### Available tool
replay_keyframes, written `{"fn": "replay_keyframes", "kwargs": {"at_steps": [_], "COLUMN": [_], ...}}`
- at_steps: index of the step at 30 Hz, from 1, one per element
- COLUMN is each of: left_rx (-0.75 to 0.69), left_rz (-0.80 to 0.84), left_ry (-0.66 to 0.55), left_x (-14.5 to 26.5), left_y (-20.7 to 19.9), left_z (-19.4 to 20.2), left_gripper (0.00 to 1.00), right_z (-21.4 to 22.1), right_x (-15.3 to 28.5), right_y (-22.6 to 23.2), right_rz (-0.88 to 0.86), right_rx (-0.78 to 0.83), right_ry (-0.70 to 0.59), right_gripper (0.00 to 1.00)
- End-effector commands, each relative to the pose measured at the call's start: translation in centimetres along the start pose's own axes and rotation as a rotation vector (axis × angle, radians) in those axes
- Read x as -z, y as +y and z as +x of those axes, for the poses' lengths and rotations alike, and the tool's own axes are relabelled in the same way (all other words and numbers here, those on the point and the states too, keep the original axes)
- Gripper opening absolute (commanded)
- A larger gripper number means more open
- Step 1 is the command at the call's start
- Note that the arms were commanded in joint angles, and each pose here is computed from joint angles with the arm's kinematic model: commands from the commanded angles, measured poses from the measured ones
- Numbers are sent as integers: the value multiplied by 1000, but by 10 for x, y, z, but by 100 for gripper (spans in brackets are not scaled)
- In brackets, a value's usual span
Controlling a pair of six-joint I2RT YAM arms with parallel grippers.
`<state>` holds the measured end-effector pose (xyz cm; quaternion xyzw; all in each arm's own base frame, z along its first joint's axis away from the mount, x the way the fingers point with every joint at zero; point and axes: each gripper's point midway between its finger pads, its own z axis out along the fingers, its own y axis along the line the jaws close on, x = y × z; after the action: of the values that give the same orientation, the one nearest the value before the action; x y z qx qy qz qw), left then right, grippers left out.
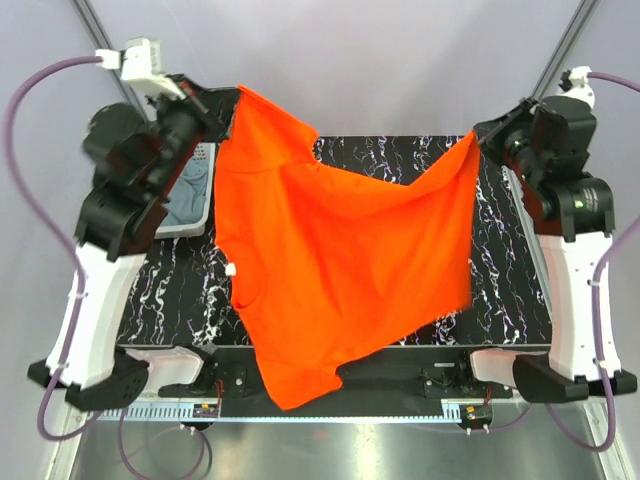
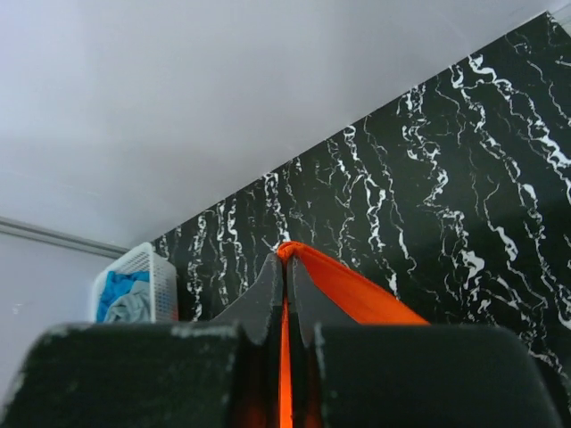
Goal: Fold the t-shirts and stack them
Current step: Flatten the tshirt out
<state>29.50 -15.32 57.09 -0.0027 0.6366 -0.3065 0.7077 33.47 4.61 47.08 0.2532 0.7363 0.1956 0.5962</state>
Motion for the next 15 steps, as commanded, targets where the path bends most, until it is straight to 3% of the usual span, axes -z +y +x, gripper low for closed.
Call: {"fn": "replay_keyframes", "kwargs": {"at_steps": [1,9,10,15], "left_rx": [-129,-144,-139,-81], "left_rz": [-117,-84,-88,-13], "left_ry": [-184,-245,-223,-313], "left_x": [4,14,11,60], "left_y": [13,5,9,-1], "left_z": [-61,-77,-65,-75], "left_gripper": [0,0,0,0], "right_z": [-54,-60,-58,-54], "right_x": [15,22,24,60], "right_y": [31,26,23,14], "right_rz": [-102,-78,-70,-71], "right_rx": [44,77,80,84], "right_ry": [-181,-201,-195,-196], "right_gripper": [0,0,0,0]}}
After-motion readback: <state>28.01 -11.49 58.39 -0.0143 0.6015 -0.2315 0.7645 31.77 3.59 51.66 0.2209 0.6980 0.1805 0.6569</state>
